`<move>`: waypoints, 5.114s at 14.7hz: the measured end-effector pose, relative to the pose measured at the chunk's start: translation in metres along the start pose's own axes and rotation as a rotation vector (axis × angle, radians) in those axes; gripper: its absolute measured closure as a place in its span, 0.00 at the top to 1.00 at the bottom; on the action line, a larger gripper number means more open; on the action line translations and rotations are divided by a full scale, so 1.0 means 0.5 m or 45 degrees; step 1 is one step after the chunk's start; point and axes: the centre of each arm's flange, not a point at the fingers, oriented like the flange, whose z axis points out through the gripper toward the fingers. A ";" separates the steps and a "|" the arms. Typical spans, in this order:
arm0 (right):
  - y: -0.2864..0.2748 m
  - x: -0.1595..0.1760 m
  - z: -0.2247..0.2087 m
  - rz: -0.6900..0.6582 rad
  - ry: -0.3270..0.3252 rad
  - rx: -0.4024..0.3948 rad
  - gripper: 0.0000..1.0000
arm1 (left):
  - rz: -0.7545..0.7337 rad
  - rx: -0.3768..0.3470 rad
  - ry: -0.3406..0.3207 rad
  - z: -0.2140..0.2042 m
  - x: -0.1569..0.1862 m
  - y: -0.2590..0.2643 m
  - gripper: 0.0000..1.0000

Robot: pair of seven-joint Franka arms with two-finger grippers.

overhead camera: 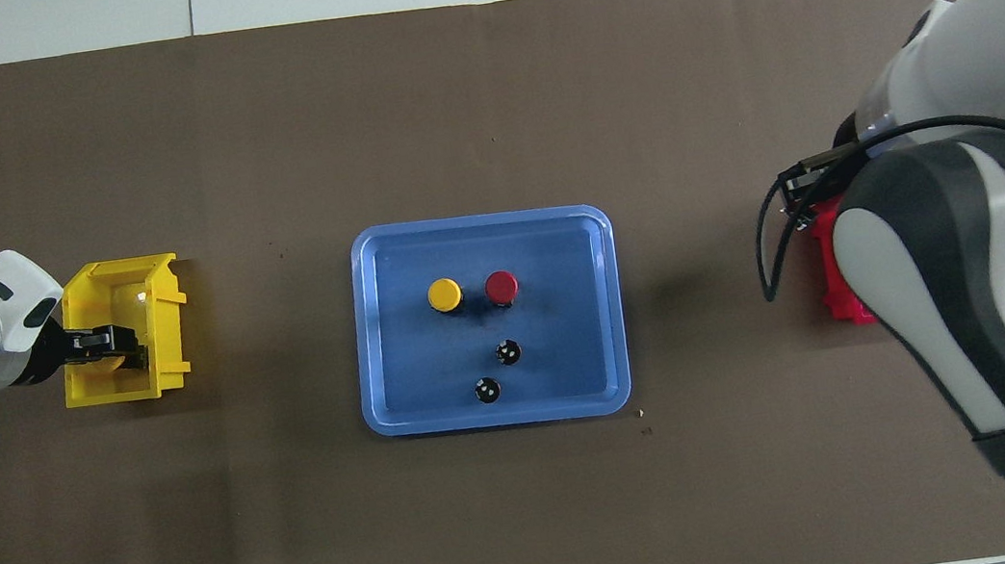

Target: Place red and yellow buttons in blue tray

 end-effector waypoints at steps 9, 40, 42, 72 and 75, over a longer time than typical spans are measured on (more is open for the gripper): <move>-0.347 -0.031 0.210 0.123 0.103 0.081 0.41 | -0.012 -0.009 -0.027 -0.124 0.043 -0.013 0.38; 0.371 -0.176 -0.225 0.250 -0.096 0.057 1.00 | -0.317 -0.023 0.061 0.055 -0.035 0.653 0.44; 0.404 -0.180 -0.232 0.223 -0.083 0.004 1.00 | -0.317 -0.024 0.063 0.054 -0.035 0.653 0.48; 0.377 -0.145 -0.243 0.237 -0.083 0.052 1.00 | 0.076 0.005 -0.064 -0.552 0.060 0.073 1.00; 0.375 -0.145 -0.242 0.235 -0.085 0.053 1.00 | 0.073 0.004 -0.071 -0.551 0.058 0.070 1.00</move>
